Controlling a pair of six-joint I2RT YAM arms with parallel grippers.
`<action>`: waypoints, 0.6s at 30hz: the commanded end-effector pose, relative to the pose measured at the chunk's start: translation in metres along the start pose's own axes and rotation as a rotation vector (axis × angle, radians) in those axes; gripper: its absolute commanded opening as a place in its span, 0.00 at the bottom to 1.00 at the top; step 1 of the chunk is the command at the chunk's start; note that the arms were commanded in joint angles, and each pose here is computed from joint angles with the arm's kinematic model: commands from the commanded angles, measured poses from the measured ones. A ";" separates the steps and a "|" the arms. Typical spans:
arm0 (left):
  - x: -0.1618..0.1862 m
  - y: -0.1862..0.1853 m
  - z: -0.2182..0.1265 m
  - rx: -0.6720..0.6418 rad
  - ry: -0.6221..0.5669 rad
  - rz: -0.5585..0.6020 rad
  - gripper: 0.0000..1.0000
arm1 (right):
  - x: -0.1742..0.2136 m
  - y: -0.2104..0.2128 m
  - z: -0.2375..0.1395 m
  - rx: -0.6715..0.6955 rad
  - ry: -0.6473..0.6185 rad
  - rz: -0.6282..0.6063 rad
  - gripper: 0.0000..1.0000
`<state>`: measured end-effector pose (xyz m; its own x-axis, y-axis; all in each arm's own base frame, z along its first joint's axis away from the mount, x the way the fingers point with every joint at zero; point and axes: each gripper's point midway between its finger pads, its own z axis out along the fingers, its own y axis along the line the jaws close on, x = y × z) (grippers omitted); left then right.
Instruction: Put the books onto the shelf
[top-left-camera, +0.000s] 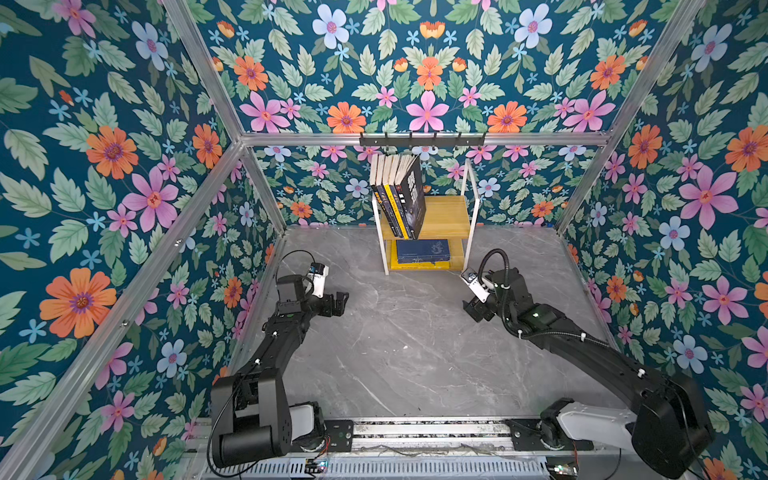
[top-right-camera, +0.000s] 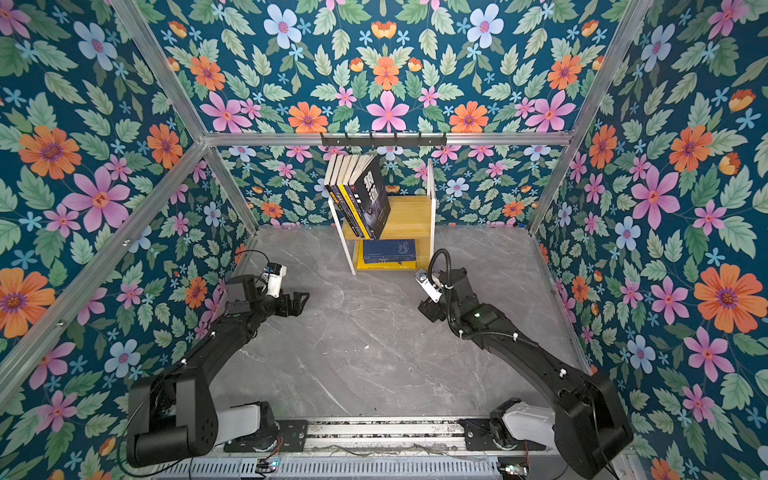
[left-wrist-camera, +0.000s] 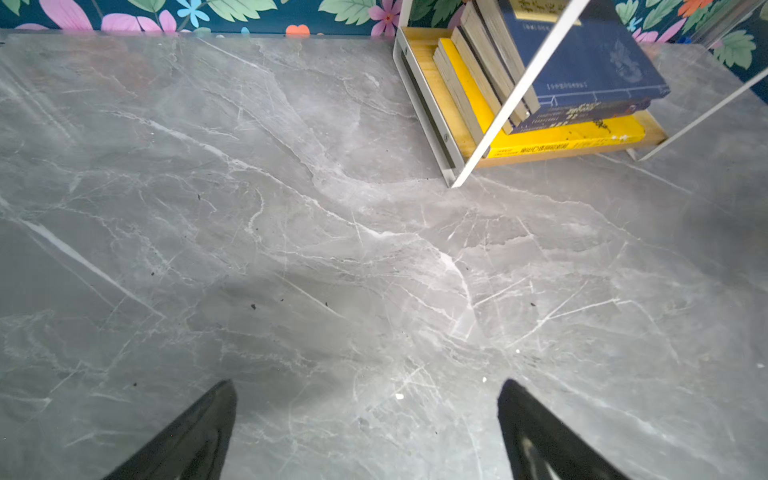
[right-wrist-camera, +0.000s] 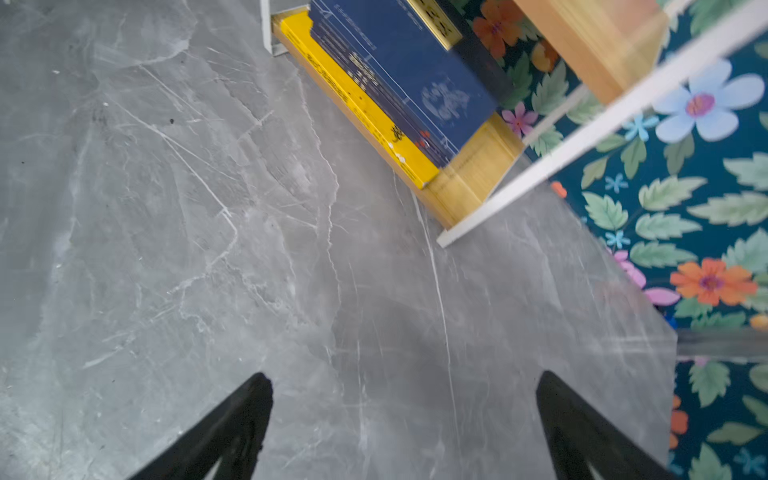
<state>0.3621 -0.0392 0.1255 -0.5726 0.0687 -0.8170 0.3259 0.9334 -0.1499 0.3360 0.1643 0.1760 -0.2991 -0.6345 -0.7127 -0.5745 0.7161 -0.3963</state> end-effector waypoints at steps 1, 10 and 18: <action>-0.023 0.003 0.004 -0.016 -0.167 0.107 1.00 | 0.014 -0.018 -0.011 0.087 -0.032 0.191 0.99; -0.005 0.005 0.008 -0.039 -0.331 0.110 1.00 | 0.086 -0.071 -0.043 0.323 -0.079 0.536 0.99; -0.014 0.015 0.006 -0.106 -0.450 0.119 1.00 | 0.121 -0.089 -0.043 0.429 -0.113 0.665 0.99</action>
<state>0.3689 -0.0356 0.1019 -0.2840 0.0489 -0.9576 0.3160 0.9477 -0.0454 0.3086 0.0140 0.1361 -0.4629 -0.0872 -0.8821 0.0000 0.9951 -0.0984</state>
